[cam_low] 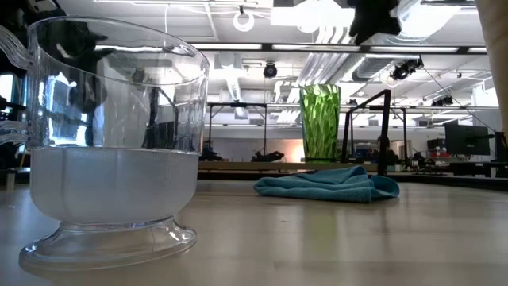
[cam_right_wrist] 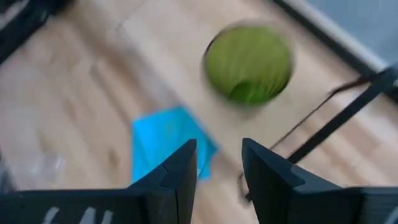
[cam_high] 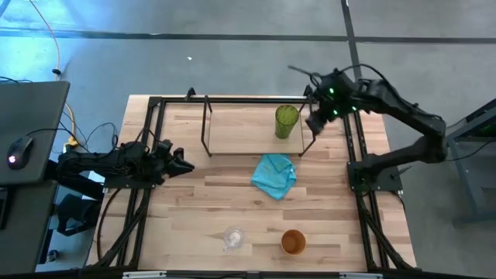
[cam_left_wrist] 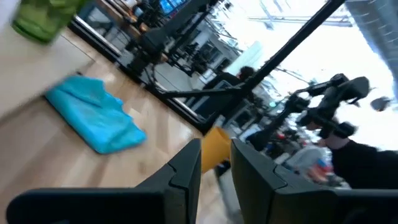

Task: Stack small to large cups/mugs on shelf
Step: Put the yellow cup on the shelf

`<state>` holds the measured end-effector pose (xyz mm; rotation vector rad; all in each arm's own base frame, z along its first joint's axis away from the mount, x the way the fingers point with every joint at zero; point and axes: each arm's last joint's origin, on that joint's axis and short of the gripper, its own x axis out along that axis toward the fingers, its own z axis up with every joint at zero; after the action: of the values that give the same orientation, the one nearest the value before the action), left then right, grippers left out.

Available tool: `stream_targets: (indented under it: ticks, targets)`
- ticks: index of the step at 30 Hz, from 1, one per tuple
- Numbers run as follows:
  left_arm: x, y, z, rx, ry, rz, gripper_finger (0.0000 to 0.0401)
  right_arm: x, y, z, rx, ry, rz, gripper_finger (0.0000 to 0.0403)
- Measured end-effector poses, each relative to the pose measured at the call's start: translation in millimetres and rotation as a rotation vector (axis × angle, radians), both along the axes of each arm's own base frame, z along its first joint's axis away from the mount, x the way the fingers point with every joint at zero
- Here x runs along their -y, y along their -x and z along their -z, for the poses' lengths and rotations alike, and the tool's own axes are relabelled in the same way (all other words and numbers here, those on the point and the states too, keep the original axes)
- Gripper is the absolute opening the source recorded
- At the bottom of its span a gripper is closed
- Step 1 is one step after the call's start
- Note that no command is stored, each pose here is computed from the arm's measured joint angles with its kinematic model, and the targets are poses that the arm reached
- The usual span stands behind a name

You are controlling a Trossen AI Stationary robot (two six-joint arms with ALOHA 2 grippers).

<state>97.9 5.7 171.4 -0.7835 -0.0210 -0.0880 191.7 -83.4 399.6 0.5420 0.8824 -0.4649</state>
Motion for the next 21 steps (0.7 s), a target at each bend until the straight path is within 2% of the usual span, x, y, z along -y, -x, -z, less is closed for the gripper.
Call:
stream_targets:
  ticks: [5,11,15,21]
  targets:
    - [2.1,0.4,-3.2,0.020,0.106,0.080,0.0076,-37.7,11.1,-3.9,-0.030,-0.069,-0.125,0.0119]
    - [2.9,1.7,-11.9,0.106,0.118,0.109,0.0076,-72.6,18.5,-9.6,0.000,-0.145,-0.221,0.0119]
    - [3.5,1.4,-12.0,0.101,0.157,0.121,0.0076,-91.1,19.0,-9.9,-0.006,-0.187,-0.262,0.0119]
    - [16.1,-6.4,-12.6,0.079,0.189,0.214,0.0076,-108.7,18.6,-8.8,-0.021,-0.147,-0.296,0.0119]
